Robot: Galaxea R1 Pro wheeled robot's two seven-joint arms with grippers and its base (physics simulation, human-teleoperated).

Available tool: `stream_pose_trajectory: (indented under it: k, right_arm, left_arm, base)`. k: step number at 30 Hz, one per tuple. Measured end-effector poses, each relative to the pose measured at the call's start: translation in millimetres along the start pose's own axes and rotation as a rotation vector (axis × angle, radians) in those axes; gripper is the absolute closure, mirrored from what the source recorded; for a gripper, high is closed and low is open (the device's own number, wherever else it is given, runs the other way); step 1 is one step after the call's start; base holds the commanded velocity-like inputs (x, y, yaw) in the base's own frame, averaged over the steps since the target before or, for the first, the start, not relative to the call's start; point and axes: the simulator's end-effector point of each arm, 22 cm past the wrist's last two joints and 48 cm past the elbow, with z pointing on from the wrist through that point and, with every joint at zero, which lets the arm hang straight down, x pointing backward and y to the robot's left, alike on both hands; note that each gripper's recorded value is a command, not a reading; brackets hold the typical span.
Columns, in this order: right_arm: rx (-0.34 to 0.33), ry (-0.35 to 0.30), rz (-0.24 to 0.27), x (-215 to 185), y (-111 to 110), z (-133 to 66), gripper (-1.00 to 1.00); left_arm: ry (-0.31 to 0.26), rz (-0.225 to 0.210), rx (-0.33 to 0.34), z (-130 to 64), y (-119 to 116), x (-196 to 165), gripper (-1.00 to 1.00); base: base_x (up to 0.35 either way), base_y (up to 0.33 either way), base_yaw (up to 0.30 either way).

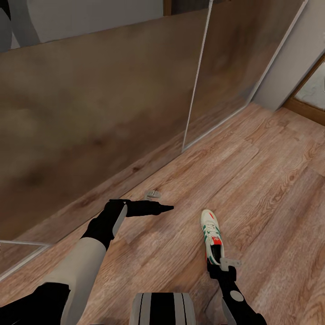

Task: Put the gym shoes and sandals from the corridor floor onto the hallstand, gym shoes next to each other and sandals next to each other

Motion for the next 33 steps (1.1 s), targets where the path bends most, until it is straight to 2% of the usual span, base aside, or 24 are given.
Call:
stream_pose_trajectory:
  k: [15, 28, 33]
  right_arm:
    - [-0.003, -0.105, 0.007, -43.7, 0.1, -9.3, 1.00]
    - [-0.005, -0.163, 0.014, -73.7, -0.2, -19.1, 1.00]
    - [-0.004, -0.176, 0.015, -77.9, -1.1, -20.3, 1.00]
  left_arm:
    - [-0.033, 0.052, 0.000, -17.2, -25.3, -25.4, -1.00]
    - [-0.064, 0.096, -0.004, -34.1, -47.1, -46.7, -1.00]
    - [-0.067, 0.101, -0.008, -36.1, -47.8, -47.9, -1.00]
  base:
    - [0.000, 0.000, 0.000]
    - [0.000, 0.000, -0.007]
    - [0.000, 0.000, -0.073]
